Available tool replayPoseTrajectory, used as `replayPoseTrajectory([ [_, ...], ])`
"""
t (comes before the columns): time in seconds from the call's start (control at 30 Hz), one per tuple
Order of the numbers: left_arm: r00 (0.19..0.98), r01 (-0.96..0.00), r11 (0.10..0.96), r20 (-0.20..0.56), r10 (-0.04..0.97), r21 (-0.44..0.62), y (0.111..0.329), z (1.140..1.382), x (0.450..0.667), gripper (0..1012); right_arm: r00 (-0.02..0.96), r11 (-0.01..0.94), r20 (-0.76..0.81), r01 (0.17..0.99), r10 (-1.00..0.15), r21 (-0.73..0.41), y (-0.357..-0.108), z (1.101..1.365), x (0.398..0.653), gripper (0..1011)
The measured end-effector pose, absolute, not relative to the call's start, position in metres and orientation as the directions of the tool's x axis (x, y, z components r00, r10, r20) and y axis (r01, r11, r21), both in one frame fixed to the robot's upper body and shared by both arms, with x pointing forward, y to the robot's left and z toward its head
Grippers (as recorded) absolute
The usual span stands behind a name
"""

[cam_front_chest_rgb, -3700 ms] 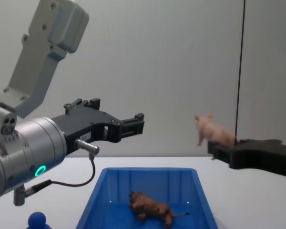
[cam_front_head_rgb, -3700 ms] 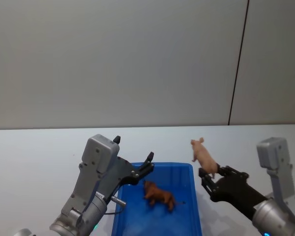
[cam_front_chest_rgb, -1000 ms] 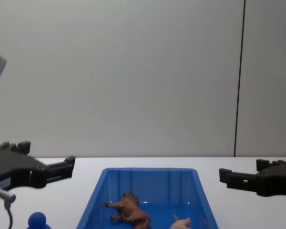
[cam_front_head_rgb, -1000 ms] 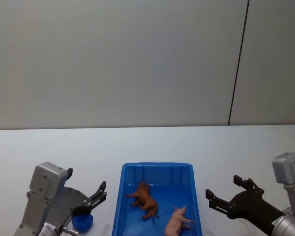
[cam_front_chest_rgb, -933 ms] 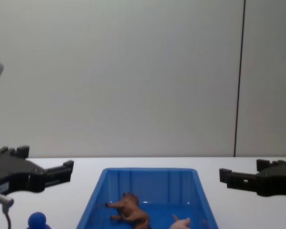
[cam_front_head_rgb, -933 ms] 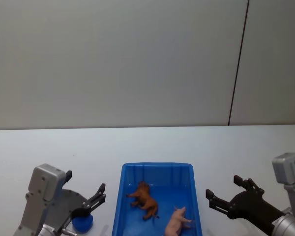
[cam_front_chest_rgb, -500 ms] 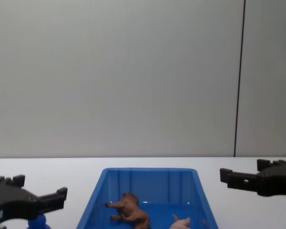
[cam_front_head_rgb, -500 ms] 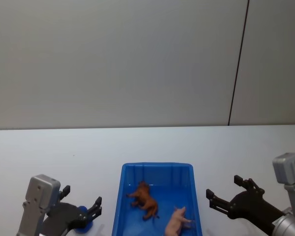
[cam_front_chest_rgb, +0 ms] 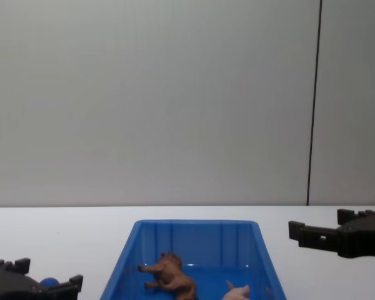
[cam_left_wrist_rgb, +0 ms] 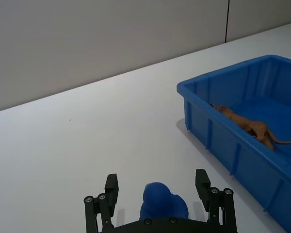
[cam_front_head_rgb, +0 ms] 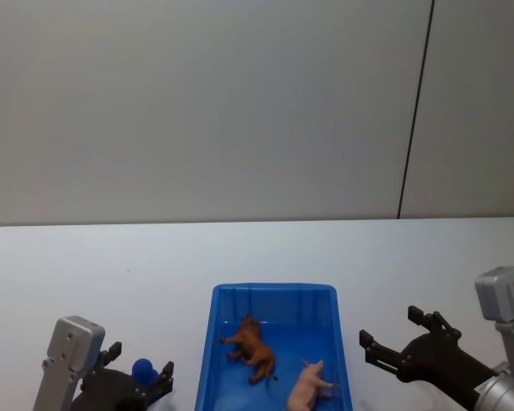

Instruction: Pick up the two dolls from the table and place them into the box.

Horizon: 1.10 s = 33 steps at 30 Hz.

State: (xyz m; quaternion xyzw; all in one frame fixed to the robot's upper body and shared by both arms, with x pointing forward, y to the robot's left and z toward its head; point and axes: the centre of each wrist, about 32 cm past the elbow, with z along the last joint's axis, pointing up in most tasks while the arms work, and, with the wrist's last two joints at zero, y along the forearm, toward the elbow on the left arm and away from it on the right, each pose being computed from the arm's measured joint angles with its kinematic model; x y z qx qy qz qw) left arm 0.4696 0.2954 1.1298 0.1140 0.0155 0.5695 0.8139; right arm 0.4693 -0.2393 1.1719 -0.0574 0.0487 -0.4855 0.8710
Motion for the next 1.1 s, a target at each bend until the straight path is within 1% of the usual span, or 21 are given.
replayPoseTrajectory([
  [0.43, 0.385, -0.897, 0.355, 0.071, 0.92, 0.263, 0.301, 1.12, 0.476, 1000, 0.524, 0.522, -0.029, 0.84, -0.851, -0.147, -0.239, 1.172, 0.469, 1001],
  [0.47, 0.386, -0.896, 0.356, 0.07, 0.92, 0.265, 0.301, 1.12, 0.476, 974, 0.524, 0.522, -0.029, 0.84, -0.851, -0.147, -0.239, 1.172, 0.469, 1001],
  [0.57, 0.389, -0.892, 0.358, 0.064, 0.919, 0.275, 0.302, 1.119, 0.477, 937, 0.524, 0.522, -0.029, 0.84, -0.851, -0.147, -0.239, 1.172, 0.469, 1001],
  [0.63, 0.39, -0.891, 0.359, 0.062, 0.919, 0.279, 0.302, 1.118, 0.477, 863, 0.524, 0.522, -0.029, 0.84, -0.851, -0.147, -0.239, 1.172, 0.469, 1001],
  [0.7, 0.39, -0.89, 0.359, 0.06, 0.919, 0.281, 0.302, 1.118, 0.477, 824, 0.524, 0.522, -0.029, 0.84, -0.851, -0.147, -0.239, 1.172, 0.469, 1001],
  [0.73, 0.39, -0.89, 0.359, 0.06, 0.919, 0.282, 0.302, 1.118, 0.477, 770, 0.524, 0.522, -0.029, 0.84, -0.851, -0.147, -0.239, 1.172, 0.469, 1001],
  [0.77, 0.39, -0.89, 0.359, 0.059, 0.919, 0.283, 0.302, 1.118, 0.477, 752, 0.524, 0.522, -0.029, 0.84, -0.851, -0.147, -0.239, 1.172, 0.469, 1001],
  [0.83, 0.39, -0.89, 0.359, 0.059, 0.919, 0.282, 0.303, 1.118, 0.478, 680, 0.524, 0.522, -0.029, 0.84, -0.851, -0.147, -0.239, 1.172, 0.469, 1001],
  [0.87, 0.389, -0.89, 0.359, 0.059, 0.919, 0.281, 0.303, 1.118, 0.478, 680, 0.524, 0.522, -0.029, 0.84, -0.851, -0.147, -0.239, 1.172, 0.469, 1001],
  [0.9, 0.389, -0.89, 0.359, 0.059, 0.919, 0.28, 0.303, 1.119, 0.478, 595, 0.524, 0.522, -0.029, 0.84, -0.851, -0.147, -0.239, 1.172, 0.469, 1001],
  [0.93, 0.389, -0.89, 0.359, 0.059, 0.919, 0.279, 0.303, 1.119, 0.478, 595, 0.524, 0.522, -0.029, 0.84, -0.851, -0.147, -0.239, 1.172, 0.469, 1001],
  [0.97, 0.39, -0.891, 0.36, 0.062, 0.919, 0.275, 0.303, 1.12, 0.479, 556, 0.524, 0.522, -0.029, 0.84, -0.851, -0.147, -0.239, 1.172, 0.469, 1001],
  [1.1, 0.395, -0.894, 0.365, 0.074, 0.916, 0.259, 0.302, 1.126, 0.48, 523, 0.524, 0.522, -0.029, 0.84, -0.851, -0.147, -0.239, 1.172, 0.469, 1001],
])
